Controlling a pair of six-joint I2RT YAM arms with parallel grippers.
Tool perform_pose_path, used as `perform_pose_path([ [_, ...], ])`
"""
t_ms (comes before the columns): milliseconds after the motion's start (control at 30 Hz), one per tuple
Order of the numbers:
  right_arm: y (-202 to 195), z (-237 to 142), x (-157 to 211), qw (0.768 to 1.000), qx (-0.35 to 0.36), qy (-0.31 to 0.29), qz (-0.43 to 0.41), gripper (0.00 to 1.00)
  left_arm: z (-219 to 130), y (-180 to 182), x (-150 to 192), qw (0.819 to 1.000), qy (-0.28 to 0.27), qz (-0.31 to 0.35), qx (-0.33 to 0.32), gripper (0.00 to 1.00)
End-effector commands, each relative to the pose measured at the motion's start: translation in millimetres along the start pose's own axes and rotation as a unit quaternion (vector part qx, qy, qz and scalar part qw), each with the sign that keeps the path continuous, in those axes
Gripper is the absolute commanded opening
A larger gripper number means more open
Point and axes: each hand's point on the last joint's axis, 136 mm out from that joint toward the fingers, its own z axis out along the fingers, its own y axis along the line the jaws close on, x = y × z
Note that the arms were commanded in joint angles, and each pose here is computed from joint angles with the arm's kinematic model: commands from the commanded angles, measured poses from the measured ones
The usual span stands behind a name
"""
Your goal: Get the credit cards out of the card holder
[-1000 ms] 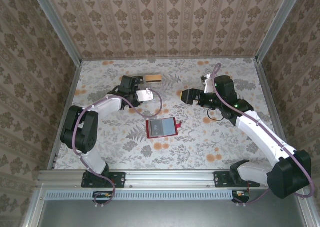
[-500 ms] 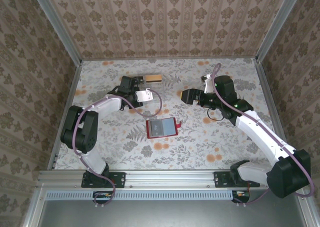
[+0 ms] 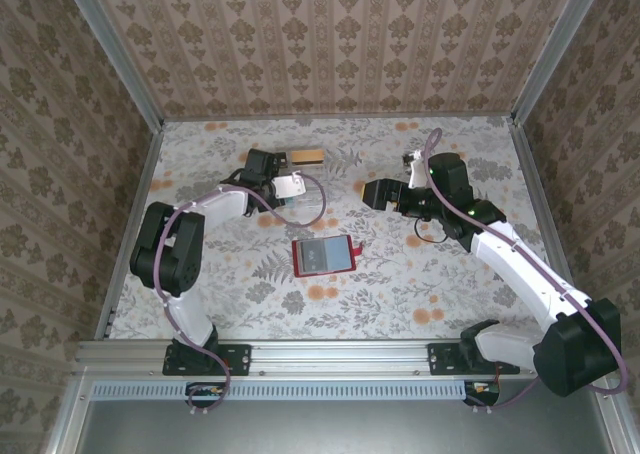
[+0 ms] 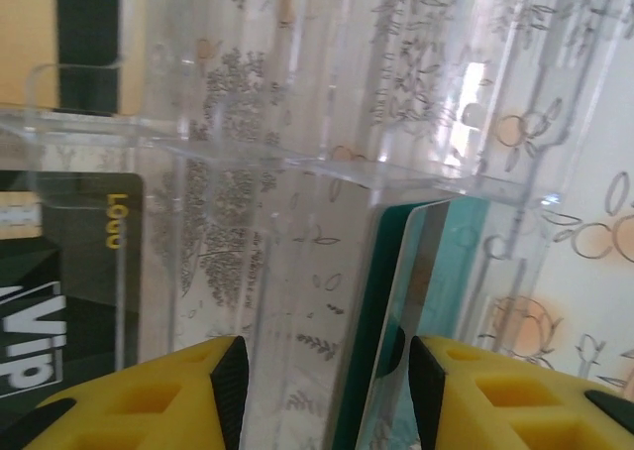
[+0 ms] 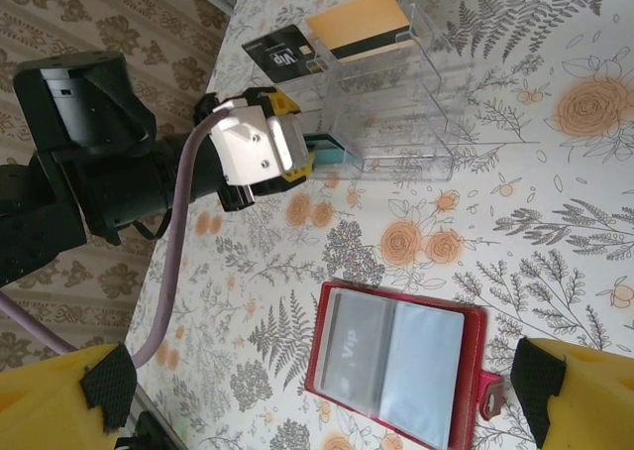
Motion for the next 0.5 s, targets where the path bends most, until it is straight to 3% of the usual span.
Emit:
perform_pose_path([
  [0, 4.1, -3.1, -2.6, 1.000, -0.013, -0.008, 0.000, 1.00, 1.1, 16.9, -3.7, 1.000, 0.003, -0.018, -0.025, 0.49],
  [333, 4.2, -2.4, -1.0, 1.000, -0.015, -0.006, 0.003, 1.00, -1.7, 17.5, -4.6, 0.999, 0.002, -0.022, -0.026, 0.51],
  [433, 4.2, -2.3, -1.1, 1.000, -0.016, -0.006, 0.004, 1.00, -7.1, 16.3, -7.1, 0.999, -0.006, -0.021, -0.024, 0.54],
  [467, 4.1, -2.2, -0.9, 1.000, -0.016, -0.006, 0.005, 1.00, -9.8, 15.6, -8.5, 0.999, -0.010, -0.021, -0.024, 0.61],
])
